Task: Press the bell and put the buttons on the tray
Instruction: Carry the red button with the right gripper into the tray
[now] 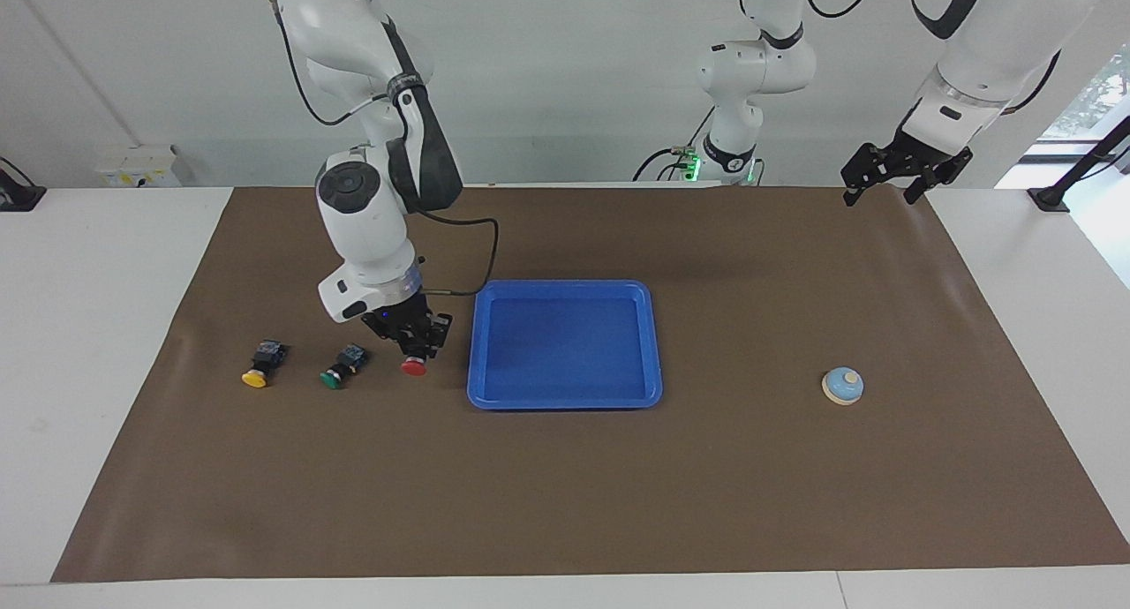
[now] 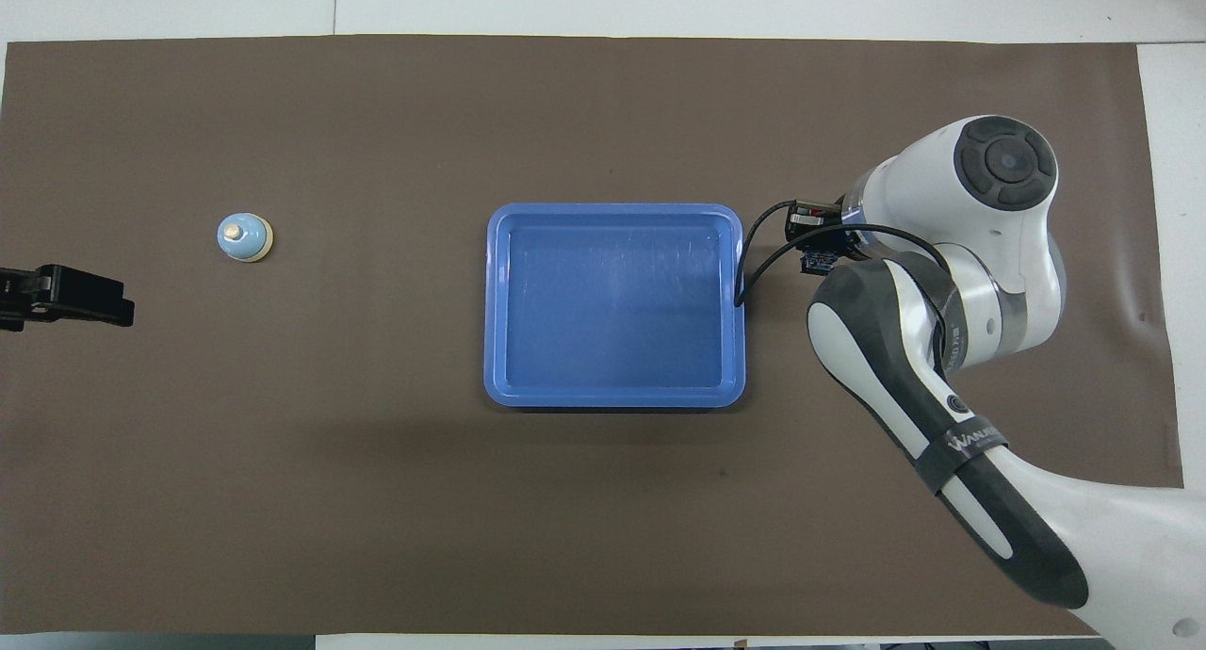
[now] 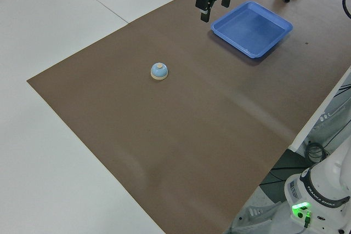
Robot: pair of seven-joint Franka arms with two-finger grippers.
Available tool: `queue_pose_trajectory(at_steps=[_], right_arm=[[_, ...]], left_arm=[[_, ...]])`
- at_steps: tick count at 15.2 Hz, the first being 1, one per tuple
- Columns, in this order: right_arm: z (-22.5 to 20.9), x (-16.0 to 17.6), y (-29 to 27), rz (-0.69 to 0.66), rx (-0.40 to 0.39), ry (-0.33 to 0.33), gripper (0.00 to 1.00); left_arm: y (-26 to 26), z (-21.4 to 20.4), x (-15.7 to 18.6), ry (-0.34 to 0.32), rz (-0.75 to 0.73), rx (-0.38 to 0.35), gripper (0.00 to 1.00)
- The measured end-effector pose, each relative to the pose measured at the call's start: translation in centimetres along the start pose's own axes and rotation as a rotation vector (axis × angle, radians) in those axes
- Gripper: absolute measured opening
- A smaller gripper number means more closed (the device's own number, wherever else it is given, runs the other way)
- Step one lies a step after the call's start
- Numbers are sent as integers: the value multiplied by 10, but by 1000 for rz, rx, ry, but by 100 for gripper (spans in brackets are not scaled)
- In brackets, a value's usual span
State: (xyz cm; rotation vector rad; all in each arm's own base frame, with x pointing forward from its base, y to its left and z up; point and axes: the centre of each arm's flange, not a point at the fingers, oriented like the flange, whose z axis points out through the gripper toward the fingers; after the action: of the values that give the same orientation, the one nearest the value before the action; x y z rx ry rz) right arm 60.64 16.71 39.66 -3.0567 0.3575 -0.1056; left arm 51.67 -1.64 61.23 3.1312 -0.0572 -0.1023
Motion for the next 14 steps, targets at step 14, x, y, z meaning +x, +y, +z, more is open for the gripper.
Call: queue_pose_trajectory(at_steps=[14], right_arm=[[86, -60, -97, -45, 36, -18, 43]], left_arm=[[0, 0, 0, 0, 0, 0, 100]])
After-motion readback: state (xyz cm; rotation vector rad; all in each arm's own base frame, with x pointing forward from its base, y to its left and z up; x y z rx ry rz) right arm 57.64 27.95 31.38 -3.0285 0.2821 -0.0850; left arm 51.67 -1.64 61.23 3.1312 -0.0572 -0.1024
